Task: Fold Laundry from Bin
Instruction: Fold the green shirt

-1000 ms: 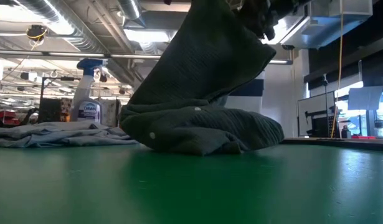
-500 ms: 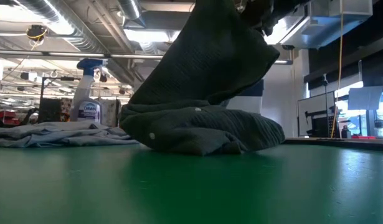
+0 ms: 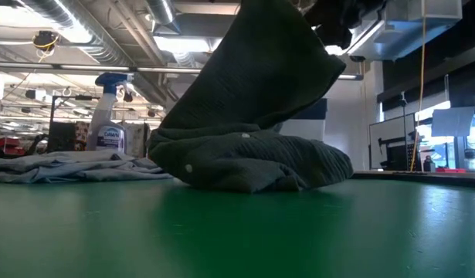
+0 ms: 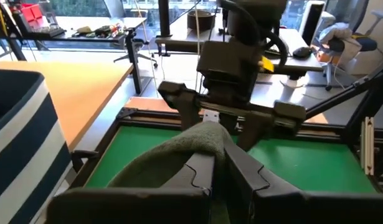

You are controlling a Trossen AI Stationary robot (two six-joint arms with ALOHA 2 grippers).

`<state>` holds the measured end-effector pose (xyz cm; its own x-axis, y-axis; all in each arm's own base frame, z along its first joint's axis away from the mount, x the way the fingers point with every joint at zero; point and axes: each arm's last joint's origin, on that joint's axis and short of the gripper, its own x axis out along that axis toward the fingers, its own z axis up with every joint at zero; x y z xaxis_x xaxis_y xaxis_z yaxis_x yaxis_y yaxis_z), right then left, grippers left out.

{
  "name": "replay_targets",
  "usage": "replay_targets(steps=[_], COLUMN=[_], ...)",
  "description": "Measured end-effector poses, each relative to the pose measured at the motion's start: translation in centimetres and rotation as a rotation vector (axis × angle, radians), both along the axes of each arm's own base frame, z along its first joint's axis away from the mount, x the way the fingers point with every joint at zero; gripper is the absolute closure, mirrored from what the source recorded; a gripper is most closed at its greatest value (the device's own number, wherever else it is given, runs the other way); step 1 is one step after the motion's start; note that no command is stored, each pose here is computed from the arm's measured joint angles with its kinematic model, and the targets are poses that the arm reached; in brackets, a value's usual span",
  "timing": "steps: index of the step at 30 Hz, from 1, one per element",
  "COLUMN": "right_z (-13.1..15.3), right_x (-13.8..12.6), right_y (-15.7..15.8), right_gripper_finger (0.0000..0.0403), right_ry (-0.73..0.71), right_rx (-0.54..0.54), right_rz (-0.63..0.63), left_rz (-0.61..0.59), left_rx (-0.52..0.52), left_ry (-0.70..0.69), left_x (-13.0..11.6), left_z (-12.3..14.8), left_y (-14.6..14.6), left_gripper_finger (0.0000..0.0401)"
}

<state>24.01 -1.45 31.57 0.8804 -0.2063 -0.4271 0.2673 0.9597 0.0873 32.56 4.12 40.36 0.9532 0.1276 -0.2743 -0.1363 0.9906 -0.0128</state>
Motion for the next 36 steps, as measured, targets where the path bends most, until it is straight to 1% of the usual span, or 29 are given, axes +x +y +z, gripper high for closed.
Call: replay_targets(steps=[2, 4, 7, 9, 11, 13, 16, 18, 21, 22, 24, 26, 28, 29, 30, 32, 33, 36], right_z=[-0.1, -0.1, 0.2, 1.1, 1.5, 1.8, 1.6, 1.0, 0.3, 0.1, 0.0, 0.0, 0.7, 1.2, 2.0, 3.7, 4.6, 6.6], right_x=[0.0, 0.0, -1.1, -1.8, -2.1, -1.7, -0.5, 0.4, 1.4, 1.7, 1.9, 1.9, 1.7, 1.5, 1.4, 1.0, 0.8, -0.2], right_y=[0.0, 0.1, 0.4, 0.5, 0.5, 0.3, 0.0, -0.1, 0.1, 0.1, 0.1, 0.1, 0.0, 0.0, 0.0, 0.1, 0.2, 0.8], right_gripper_finger=[0.0133, 0.0135, 0.0143, 0.0151, 0.0157, 0.0162, 0.0166, 0.0166, 0.0175, 0.0185, 0.0223, 0.0281, 0.0349, 0.0375, 0.0387, 0.0383, 0.0381, 0.0393], right_ry=[0.01, 0.009, 0.048, 0.05, 0.036, -0.009, -0.045, -0.032, -0.018, -0.019, -0.013, -0.026, -0.051, -0.059, -0.082, -0.105, -0.102, -0.03], right_rx=[0.004, 0.016, 0.094, 0.143, 0.157, 0.128, 0.087, 0.083, 0.113, 0.114, 0.115, 0.11, 0.104, 0.099, 0.089, 0.104, 0.131, 0.28], right_rz=[0.009, 0.033, 0.113, 0.108, 0.081, 0.033, -0.051, -0.056, -0.001, 0.002, 0.003, -0.008, -0.012, -0.009, -0.004, 0.012, 0.037, 0.151], left_rz=[0.0, -0.006, -0.008, -0.009, -0.014, -0.024, -0.032, -0.034, -0.037, -0.037, -0.038, -0.038, -0.037, -0.038, -0.039, -0.04, -0.041, -0.026], left_rx=[0.003, 0.028, 0.051, 0.052, 0.051, 0.049, 0.047, 0.052, 0.063, 0.064, 0.065, 0.067, 0.068, 0.072, 0.077, 0.089, 0.093, 0.103], left_ry=[0.001, 0.005, 0.009, 0.009, 0.009, 0.008, 0.006, 0.005, 0.004, 0.002, 0.0, -0.01, -0.019, -0.025, -0.03, -0.05, -0.059, -0.056], left_x=[0.0, 0.0, 0.0, 0.0, 0.0, 0.0, 0.0, 0.0, 0.0, 0.0, 0.0, 0.1, 0.1, 0.1, 0.1, 0.2, 0.2, 0.2], left_z=[0.0, 0.0, 0.0, 0.0, 0.0, 0.0, 0.0, 0.0, 0.0, 0.0, 0.1, 0.2, 0.2, 0.3, 0.4, 0.6, 0.6, 0.6], left_y=[0.0, 0.0, 0.0, 0.0, 0.0, 0.0, 0.0, 0.0, 0.0, 0.0, 0.0, 0.0, 0.0, 0.0, 0.0, 0.0, 0.0, 0.0], left_gripper_finger=[0.0386, 0.0386, 0.0386, 0.0386, 0.0386, 0.0386, 0.0386, 0.0386, 0.0386, 0.0386, 0.0386, 0.0386, 0.0386, 0.0386, 0.0385, 0.038, 0.0374, 0.0347])
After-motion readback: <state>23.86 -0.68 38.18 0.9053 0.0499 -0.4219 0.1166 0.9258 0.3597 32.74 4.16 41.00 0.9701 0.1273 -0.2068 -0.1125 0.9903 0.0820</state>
